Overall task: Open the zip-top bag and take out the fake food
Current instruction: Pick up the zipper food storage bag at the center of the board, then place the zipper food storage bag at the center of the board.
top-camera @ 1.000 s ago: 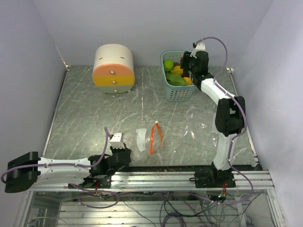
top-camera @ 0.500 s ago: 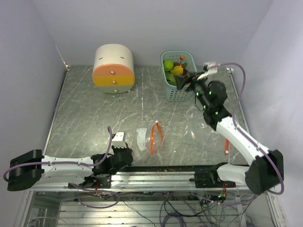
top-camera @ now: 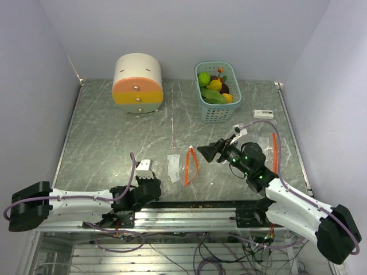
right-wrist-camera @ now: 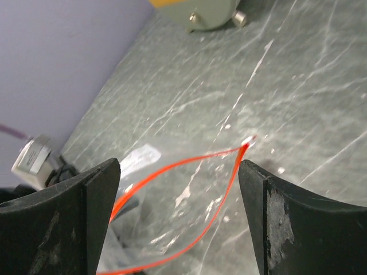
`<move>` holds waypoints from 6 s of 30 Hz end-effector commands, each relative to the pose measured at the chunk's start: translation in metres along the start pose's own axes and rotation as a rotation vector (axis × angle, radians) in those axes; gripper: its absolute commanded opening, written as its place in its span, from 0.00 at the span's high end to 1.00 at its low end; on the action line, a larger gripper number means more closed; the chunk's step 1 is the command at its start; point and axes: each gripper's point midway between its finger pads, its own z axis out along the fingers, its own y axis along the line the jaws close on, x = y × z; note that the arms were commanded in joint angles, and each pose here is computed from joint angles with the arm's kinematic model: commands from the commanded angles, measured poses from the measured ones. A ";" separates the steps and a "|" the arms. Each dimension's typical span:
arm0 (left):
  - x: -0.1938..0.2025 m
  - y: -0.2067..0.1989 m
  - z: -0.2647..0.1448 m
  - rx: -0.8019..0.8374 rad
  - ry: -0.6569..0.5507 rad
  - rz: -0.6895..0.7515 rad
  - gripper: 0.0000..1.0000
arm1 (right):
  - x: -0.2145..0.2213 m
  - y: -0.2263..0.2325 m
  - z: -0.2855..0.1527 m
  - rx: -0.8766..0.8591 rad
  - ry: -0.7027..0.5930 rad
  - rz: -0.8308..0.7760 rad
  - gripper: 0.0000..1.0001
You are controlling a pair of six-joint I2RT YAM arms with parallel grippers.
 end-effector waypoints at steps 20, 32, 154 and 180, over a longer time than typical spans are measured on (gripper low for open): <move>0.003 -0.020 0.009 0.018 0.011 0.000 0.93 | 0.082 0.062 -0.021 -0.247 0.172 0.229 0.56; -0.004 -0.004 -0.001 0.018 -0.015 -0.033 0.93 | 0.106 0.041 -0.031 -0.192 0.207 0.238 1.00; -0.013 0.010 -0.008 -0.047 -0.033 -0.036 0.08 | 0.168 0.023 -0.009 -0.026 0.350 0.172 0.07; -0.077 -0.051 -0.041 0.167 -0.094 -0.073 0.01 | -0.011 -0.054 -0.024 0.386 -0.007 -0.047 1.00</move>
